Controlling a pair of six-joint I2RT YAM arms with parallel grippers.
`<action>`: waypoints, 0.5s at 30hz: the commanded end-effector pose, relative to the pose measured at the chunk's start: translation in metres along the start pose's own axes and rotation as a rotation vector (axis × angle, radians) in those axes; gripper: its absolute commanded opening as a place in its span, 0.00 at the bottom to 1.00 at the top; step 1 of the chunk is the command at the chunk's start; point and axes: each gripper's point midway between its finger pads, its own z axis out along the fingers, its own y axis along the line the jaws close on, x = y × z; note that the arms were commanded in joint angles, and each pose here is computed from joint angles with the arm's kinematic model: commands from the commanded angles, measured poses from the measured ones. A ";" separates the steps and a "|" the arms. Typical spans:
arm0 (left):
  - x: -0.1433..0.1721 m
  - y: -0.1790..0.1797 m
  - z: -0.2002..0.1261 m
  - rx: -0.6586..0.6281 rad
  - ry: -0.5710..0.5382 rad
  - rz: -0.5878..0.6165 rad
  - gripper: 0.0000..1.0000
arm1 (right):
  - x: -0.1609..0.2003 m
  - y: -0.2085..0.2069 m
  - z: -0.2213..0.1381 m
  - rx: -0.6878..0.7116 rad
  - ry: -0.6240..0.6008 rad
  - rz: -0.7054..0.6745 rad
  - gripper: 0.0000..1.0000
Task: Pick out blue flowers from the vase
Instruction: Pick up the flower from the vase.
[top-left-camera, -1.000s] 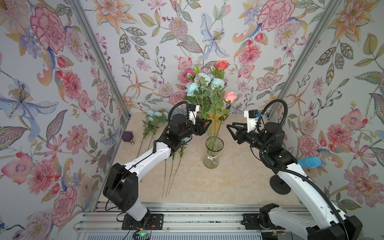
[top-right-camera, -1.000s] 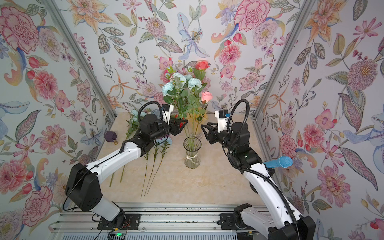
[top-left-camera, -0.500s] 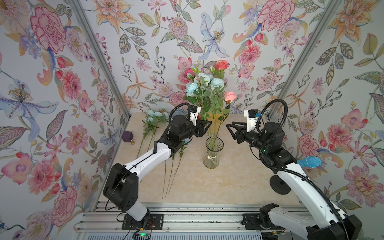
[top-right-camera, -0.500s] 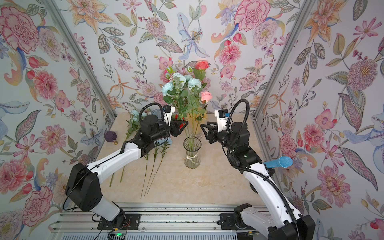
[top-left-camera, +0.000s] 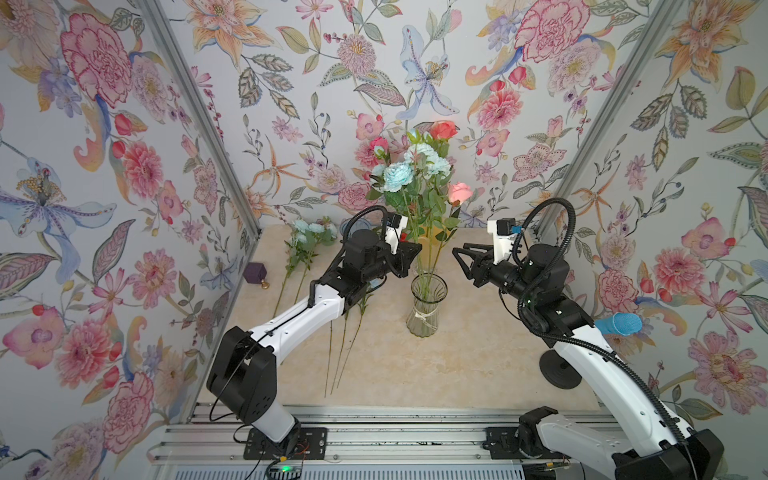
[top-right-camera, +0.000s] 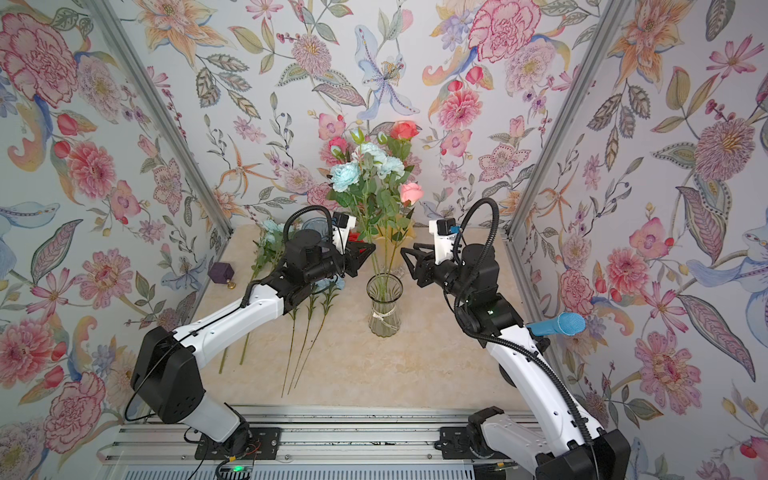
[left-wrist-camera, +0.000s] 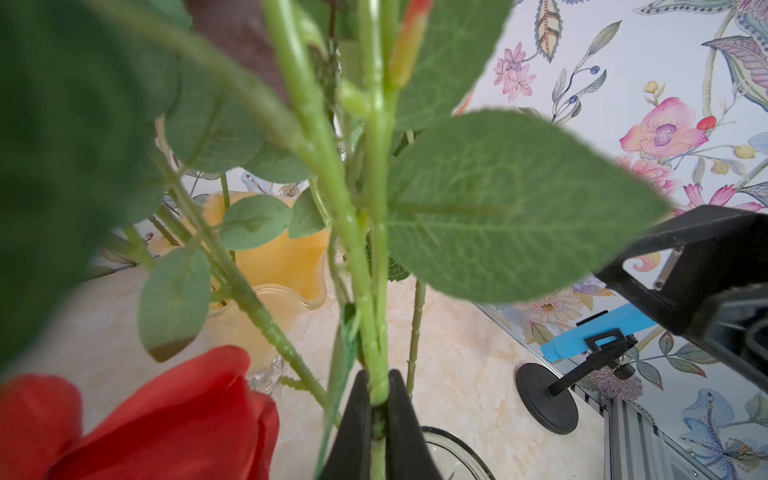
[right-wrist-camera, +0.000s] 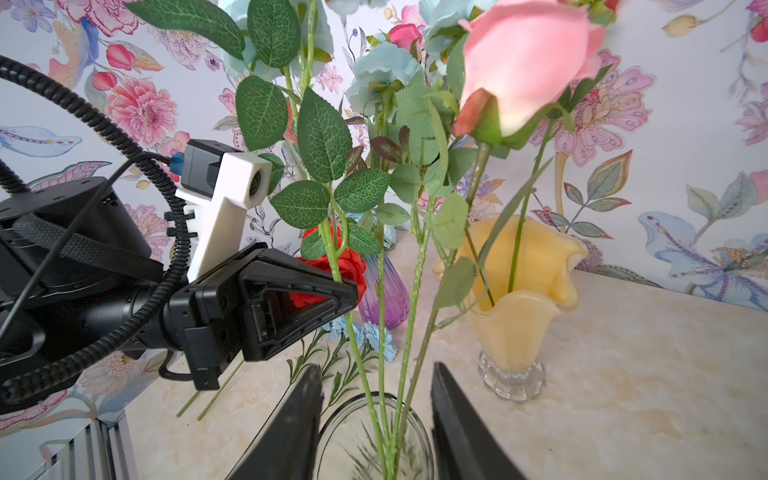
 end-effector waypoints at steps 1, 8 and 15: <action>-0.028 -0.017 -0.006 0.017 -0.059 0.049 0.04 | -0.009 0.010 -0.003 -0.035 -0.034 0.000 0.44; -0.061 -0.044 -0.023 0.019 -0.126 0.105 0.02 | -0.008 0.016 0.002 -0.071 -0.025 0.004 0.44; -0.122 -0.065 -0.049 -0.021 -0.209 0.178 0.00 | -0.012 0.019 -0.001 -0.077 -0.028 0.000 0.44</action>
